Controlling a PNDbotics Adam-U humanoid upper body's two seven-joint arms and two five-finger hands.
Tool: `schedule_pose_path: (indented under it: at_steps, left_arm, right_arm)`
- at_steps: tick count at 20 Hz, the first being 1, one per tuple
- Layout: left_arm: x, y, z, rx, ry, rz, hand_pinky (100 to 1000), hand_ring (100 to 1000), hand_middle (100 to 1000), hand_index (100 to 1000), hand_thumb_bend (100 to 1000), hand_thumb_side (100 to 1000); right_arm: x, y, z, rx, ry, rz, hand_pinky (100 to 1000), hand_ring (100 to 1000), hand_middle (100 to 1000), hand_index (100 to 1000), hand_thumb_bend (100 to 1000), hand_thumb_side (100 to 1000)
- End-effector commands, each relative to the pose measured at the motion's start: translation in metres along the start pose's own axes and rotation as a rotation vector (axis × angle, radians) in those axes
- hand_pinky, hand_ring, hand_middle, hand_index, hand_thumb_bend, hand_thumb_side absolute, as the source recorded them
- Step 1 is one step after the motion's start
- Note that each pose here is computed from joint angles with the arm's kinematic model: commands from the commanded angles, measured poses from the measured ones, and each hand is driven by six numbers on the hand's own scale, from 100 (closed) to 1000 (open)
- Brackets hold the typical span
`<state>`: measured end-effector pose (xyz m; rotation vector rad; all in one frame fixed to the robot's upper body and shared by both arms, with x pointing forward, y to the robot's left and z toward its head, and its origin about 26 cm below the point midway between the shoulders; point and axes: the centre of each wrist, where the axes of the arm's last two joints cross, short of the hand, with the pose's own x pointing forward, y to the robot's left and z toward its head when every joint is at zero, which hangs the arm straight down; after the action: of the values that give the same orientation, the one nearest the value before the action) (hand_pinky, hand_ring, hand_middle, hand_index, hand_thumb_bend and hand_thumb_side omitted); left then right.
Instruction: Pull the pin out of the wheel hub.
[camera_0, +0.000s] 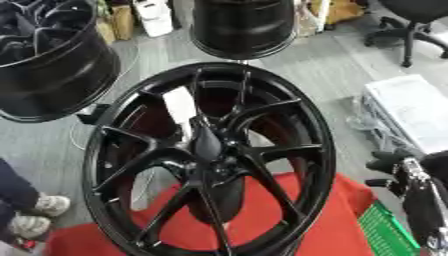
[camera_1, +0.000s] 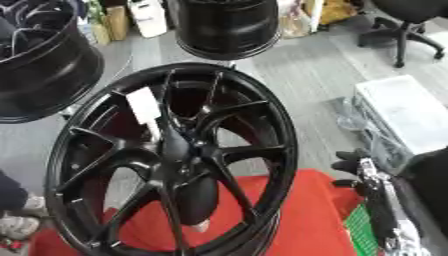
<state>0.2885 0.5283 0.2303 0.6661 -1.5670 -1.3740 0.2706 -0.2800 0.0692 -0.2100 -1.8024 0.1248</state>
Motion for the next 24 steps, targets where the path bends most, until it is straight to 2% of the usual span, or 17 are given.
schedule_pose_path:
  at_steps: [1,3,5,6,7,8,11,18,24]
  left_arm:
    - [-0.020,-0.011,0.026,-0.189,-0.032,-0.068,657,573,897,953,754,780]
    - [-0.032,-0.033,0.038,-0.150,0.027,0.008,664,594,916,958,728,825]
    - [-0.041,-0.050,0.042,-0.074,0.031,0.068,663,591,896,946,666,839]
    - [-0.044,-0.058,0.043,-0.034,0.022,0.094,662,588,883,939,632,840]
    - [-0.044,-0.064,0.041,0.011,0.005,0.109,657,579,839,914,516,836]
    - [-0.042,-0.068,0.039,0.053,-0.017,0.120,653,573,813,895,464,831]
    - [-0.033,-0.080,0.027,0.167,-0.090,0.152,645,566,777,861,385,810]
    - [-0.001,-0.105,-0.007,0.413,-0.204,0.313,640,569,730,823,347,778]
    - [0.008,-0.157,-0.027,0.580,-0.169,0.589,641,575,714,816,349,792]
  right_arm:
    - [0.007,0.000,-0.002,-0.002,-0.028,0.003,626,788,593,749,100,998]
    - [0.008,0.002,-0.002,0.009,-0.032,-0.002,626,788,593,749,100,998]
    - [0.009,0.004,-0.002,0.013,-0.036,-0.007,626,788,592,749,100,996]
    - [0.009,0.004,-0.002,0.013,-0.038,-0.008,626,788,592,749,100,995]
    - [0.010,0.004,-0.002,0.011,-0.039,-0.011,626,788,592,749,100,996]
    - [0.010,0.005,-0.002,0.010,-0.040,-0.014,626,788,591,749,100,996]
    - [0.011,0.007,-0.003,0.010,-0.045,-0.026,626,788,591,749,100,994]
    - [0.014,0.012,-0.006,0.012,-0.062,-0.054,626,788,589,749,100,973]
    - [0.014,0.013,-0.008,0.014,-0.063,-0.060,626,787,589,749,100,982]
